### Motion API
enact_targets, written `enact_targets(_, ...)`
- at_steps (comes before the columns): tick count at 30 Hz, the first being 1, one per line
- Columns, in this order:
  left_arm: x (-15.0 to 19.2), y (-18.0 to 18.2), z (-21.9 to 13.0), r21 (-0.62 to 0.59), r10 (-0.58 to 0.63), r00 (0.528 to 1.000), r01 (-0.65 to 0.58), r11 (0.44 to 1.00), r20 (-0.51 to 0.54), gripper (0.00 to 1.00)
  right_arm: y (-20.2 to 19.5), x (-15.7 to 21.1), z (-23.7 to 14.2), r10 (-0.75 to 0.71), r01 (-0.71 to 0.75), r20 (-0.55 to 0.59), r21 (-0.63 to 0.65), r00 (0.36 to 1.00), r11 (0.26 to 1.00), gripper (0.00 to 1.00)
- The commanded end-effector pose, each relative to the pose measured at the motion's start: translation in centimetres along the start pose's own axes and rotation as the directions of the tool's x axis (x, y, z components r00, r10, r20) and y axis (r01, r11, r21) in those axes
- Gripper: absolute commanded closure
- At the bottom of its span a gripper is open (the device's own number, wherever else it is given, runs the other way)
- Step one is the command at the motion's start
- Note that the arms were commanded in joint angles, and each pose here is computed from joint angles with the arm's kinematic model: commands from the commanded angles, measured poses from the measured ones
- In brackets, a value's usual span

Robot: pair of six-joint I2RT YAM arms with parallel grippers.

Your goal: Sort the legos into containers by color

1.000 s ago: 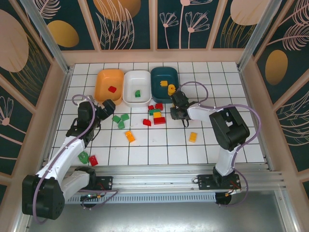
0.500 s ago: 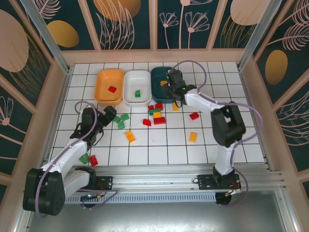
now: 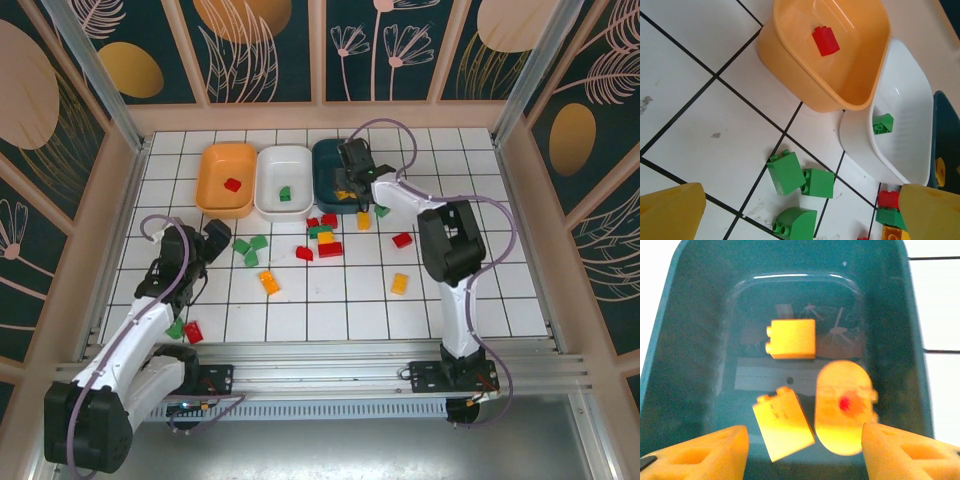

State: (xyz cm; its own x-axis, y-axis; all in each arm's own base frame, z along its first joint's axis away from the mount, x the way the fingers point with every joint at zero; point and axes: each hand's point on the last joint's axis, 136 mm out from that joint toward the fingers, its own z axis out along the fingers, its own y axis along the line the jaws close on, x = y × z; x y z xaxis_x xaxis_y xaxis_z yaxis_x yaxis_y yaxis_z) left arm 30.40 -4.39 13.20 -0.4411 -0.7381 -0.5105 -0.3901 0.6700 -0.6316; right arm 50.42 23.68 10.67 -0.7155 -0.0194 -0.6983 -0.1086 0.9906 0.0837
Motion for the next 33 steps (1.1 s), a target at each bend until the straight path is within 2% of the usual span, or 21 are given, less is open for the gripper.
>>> enact_targets(1,0.7,-1.6,0.6,0.086,0.015,0.999,-0.011,0.996,-0.047,0.01,-2.6,-1.4,-4.8,0.097,-0.104,0.105,0.058,0.990,0.993,0.37)
enact_targets(5,2.8,-4.1,1.5,0.240,0.038,0.987,0.000,0.971,-0.153,0.05,-7.6,4.2,-6.6,0.212,-0.220,0.076,0.131,0.974,0.967,0.34)
enact_targets(8,4.6,-8.2,0.7,0.456,0.118,0.967,-0.003,0.890,-0.224,0.08,-10.5,8.2,-7.0,0.254,-0.253,0.013,0.145,0.967,0.957,0.31)
enact_targets(11,5.7,-11.9,-0.2,0.546,0.213,0.955,-0.068,0.835,-0.207,0.09,-12.7,10.9,-6.9,0.301,-0.289,-0.042,0.180,0.953,0.940,0.29)
enact_targets(14,7.3,-14.5,-0.4,0.579,0.310,0.930,-0.145,0.802,-0.196,0.09,-13.9,12.6,-6.6,0.376,-0.358,-0.058,0.199,0.925,0.912,0.28)
enact_targets(16,7.7,-15.0,-0.2,0.585,0.315,0.927,-0.142,0.799,-0.206,0.09,-14.3,13.5,-6.2,0.434,-0.411,-0.071,0.214,0.898,0.886,0.28)
enact_targets(25,8.5,-13.5,0.8,0.542,0.327,0.917,-0.160,0.825,-0.227,0.08,-11.2,13.9,-5.4,0.565,-0.562,-0.133,0.067,0.814,0.825,0.30)
enact_targets(30,8.1,-12.9,0.8,0.512,0.335,0.919,-0.189,0.838,-0.209,0.07,-10.7,13.2,-4.6,0.558,-0.558,-0.128,0.042,0.820,0.829,0.38)
enact_targets(33,7.9,-13.0,0.6,0.511,0.345,0.918,-0.205,0.835,-0.195,0.07,-10.5,12.4,-4.5,0.530,-0.530,-0.112,0.032,0.841,0.848,0.39)
